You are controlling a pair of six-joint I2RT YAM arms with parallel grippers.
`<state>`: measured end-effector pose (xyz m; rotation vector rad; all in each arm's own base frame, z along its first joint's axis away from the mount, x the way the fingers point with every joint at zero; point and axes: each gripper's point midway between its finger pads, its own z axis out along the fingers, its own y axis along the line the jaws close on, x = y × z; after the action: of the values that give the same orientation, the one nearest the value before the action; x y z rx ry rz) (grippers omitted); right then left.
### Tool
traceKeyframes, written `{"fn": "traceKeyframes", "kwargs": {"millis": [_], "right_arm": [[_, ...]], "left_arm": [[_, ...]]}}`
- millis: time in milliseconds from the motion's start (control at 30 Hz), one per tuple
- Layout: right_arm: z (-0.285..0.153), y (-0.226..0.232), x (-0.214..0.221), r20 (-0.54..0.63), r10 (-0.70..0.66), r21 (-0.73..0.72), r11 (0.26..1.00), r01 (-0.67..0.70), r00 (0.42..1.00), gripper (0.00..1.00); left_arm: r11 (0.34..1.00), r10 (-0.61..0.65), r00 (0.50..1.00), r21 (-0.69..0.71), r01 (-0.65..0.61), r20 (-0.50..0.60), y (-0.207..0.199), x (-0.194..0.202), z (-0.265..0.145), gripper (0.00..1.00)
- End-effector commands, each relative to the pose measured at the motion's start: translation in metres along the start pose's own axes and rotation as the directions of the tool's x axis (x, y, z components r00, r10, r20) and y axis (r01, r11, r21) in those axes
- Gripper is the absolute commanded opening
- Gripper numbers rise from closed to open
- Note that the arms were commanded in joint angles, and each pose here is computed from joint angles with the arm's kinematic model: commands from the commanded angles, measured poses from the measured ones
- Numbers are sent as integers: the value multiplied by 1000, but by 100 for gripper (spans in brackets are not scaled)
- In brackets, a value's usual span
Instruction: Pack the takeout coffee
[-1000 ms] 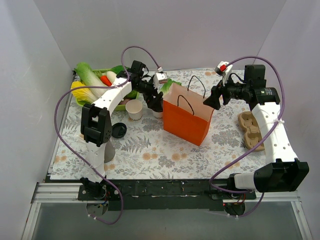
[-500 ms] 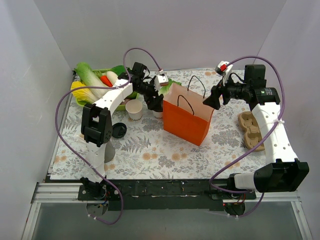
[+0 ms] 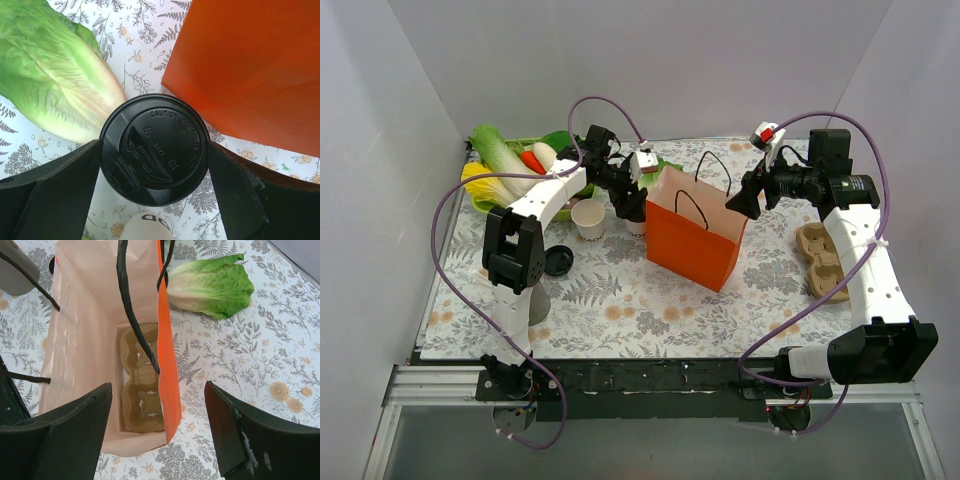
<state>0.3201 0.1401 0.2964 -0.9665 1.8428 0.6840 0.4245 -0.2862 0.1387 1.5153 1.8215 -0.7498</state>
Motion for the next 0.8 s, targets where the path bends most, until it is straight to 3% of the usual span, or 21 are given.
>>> {"fn": "traceKeyframes", "kwargs": {"millis": [0, 233, 400, 567, 767], "right_arm": [[-3, -4, -18, 46, -40, 9, 999, 40, 998, 82], [-3, -4, -19, 48, -40, 8, 999, 40, 998, 82], [-4, -5, -23, 52, -47, 14, 999, 46, 998, 82], [-4, -6, -22, 53, -48, 14, 999, 48, 997, 82], [-4, -4, -28, 64, -50, 0, 999, 50, 997, 82]], "left_arm": [[1000, 10, 1000, -5, -10, -3, -8, -8, -11, 82], [1000, -23, 1000, -6, 23, -15, -12, -7, -15, 66], [999, -15, 999, -31, 16, 39, -23, -34, -40, 56], [997, -31, 999, -64, 33, 35, -35, -37, -57, 45], [996, -26, 998, -88, 31, 50, -60, -31, -76, 41]]}}
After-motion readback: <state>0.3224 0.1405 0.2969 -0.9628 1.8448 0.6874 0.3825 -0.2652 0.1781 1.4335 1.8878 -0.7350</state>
